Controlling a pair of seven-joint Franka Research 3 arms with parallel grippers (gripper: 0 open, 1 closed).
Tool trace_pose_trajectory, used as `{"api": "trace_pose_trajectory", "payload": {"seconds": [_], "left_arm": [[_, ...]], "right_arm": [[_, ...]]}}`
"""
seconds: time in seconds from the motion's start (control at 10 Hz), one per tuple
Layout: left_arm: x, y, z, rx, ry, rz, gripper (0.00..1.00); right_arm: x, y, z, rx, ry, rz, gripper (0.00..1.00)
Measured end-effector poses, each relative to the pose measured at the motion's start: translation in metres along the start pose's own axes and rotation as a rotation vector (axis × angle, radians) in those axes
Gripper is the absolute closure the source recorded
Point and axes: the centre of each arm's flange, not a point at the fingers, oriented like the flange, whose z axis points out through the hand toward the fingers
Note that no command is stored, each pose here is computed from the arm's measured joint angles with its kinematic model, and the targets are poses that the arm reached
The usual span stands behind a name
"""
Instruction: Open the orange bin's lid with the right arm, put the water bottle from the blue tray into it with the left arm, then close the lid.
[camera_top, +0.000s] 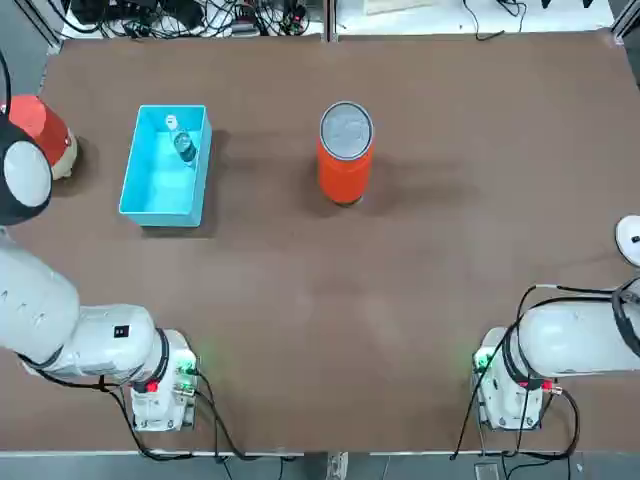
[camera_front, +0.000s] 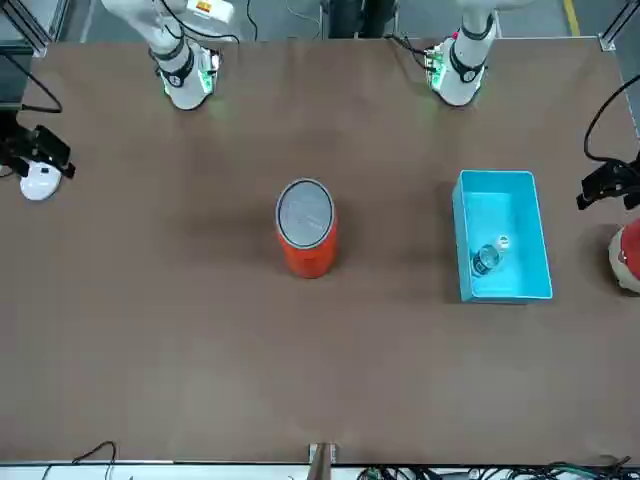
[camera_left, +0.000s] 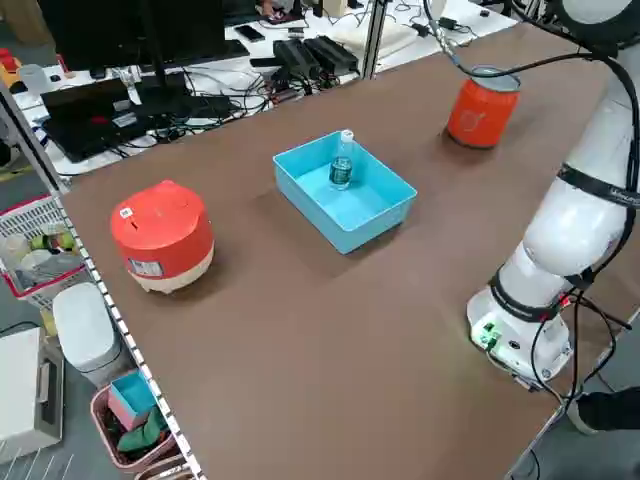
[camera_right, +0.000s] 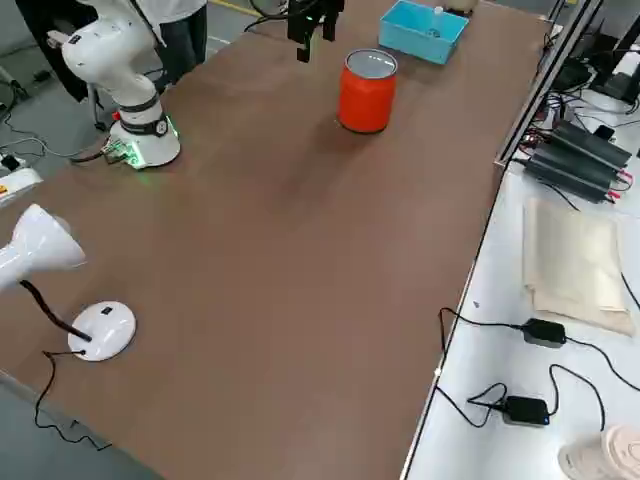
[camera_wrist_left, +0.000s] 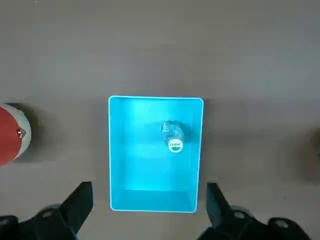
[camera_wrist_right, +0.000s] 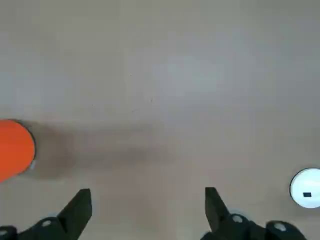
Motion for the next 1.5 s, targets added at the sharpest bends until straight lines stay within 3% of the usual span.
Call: {"api": "trace_pose_trajectory", "payload": {"seconds": [0.5,0.6,0.9,1.3,1.5], "left_arm": [[0.0,-0.003,0.016,-0.002,-0.034,-0.005,0.0],[0.001,-0.007,0.027,-0.003,-0.054,-0.013,0.0],[0.008,-0.022,0.085,-0.002,-0.044,-0.038,0.0],[-0.009,0.0,0.186,-0.002,-0.002,-0.035,0.02],[-0.026,0.022,0.229,-0.004,0.021,-0.035,0.05]], "right_arm": [[0.0,-0.002,0.0,0.0,-0.002,0.0,0.03],[0.0,-0.005,0.001,0.002,-0.005,0.012,0.15],[-0.004,-0.047,0.005,0.007,-0.015,0.055,0.63],[-0.008,-0.131,0.012,0.111,0.022,0.184,0.87],[-0.02,-0.213,0.035,0.146,0.051,0.279,0.91]]}}
